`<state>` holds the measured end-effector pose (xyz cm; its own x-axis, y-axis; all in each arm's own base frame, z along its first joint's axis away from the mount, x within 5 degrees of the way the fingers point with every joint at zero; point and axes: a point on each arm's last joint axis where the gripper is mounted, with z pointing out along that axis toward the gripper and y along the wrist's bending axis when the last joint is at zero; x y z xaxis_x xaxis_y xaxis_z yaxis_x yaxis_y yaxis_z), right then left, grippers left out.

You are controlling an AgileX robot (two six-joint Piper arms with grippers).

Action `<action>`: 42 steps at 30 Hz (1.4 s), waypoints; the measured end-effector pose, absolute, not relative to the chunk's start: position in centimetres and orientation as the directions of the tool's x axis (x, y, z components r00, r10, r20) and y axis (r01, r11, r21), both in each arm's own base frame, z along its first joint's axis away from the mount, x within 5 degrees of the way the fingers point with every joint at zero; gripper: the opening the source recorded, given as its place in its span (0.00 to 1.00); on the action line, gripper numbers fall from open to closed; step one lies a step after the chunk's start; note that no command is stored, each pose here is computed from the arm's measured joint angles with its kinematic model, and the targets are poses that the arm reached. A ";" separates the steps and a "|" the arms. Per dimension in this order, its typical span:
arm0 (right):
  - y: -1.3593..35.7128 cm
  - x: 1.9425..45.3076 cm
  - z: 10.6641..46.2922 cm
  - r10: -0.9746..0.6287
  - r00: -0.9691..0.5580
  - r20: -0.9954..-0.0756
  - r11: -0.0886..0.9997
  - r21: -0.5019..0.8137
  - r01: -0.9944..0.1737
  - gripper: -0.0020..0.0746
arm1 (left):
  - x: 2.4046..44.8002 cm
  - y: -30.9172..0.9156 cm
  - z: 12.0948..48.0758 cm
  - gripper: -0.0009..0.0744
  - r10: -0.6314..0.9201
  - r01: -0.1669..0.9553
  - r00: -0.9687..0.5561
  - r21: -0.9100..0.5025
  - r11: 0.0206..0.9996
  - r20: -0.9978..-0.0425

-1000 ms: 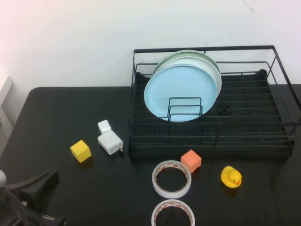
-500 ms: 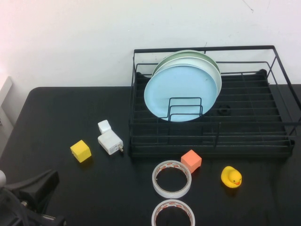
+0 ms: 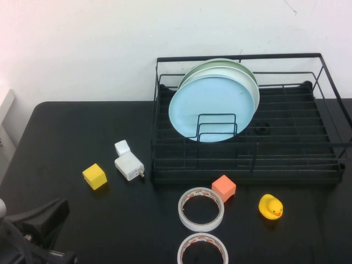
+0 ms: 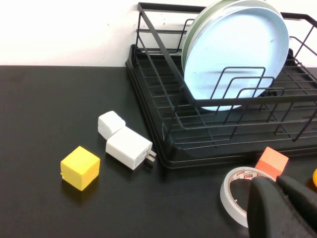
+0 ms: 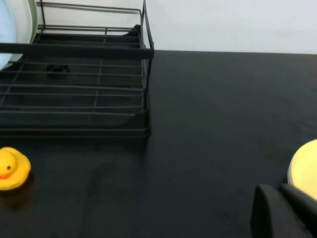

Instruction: Place plate on rack

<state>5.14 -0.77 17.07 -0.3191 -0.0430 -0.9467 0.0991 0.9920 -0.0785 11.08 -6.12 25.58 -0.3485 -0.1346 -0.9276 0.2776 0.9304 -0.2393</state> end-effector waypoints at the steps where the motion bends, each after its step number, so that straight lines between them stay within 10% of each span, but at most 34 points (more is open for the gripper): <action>1: -0.8 5.1 17.1 -0.043 -0.319 -0.947 0.992 -0.078 0.099 0.04 | 11.1 -6.1 25.6 0.01 -0.135 0.278 -0.349 -0.239 0.930 -0.928; 42: -0.8 5.1 17.1 -0.046 -0.324 -0.945 0.992 -0.082 0.099 0.04 | 11.1 -6.1 25.6 0.01 -0.141 0.272 -0.348 -0.244 0.931 -0.927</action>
<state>5.12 -0.78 17.06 -0.3235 -0.0459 -0.9451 0.0995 0.9916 -0.0822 11.07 -6.06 25.60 -0.3476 -0.1414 -0.9269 0.2724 0.9307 -0.2441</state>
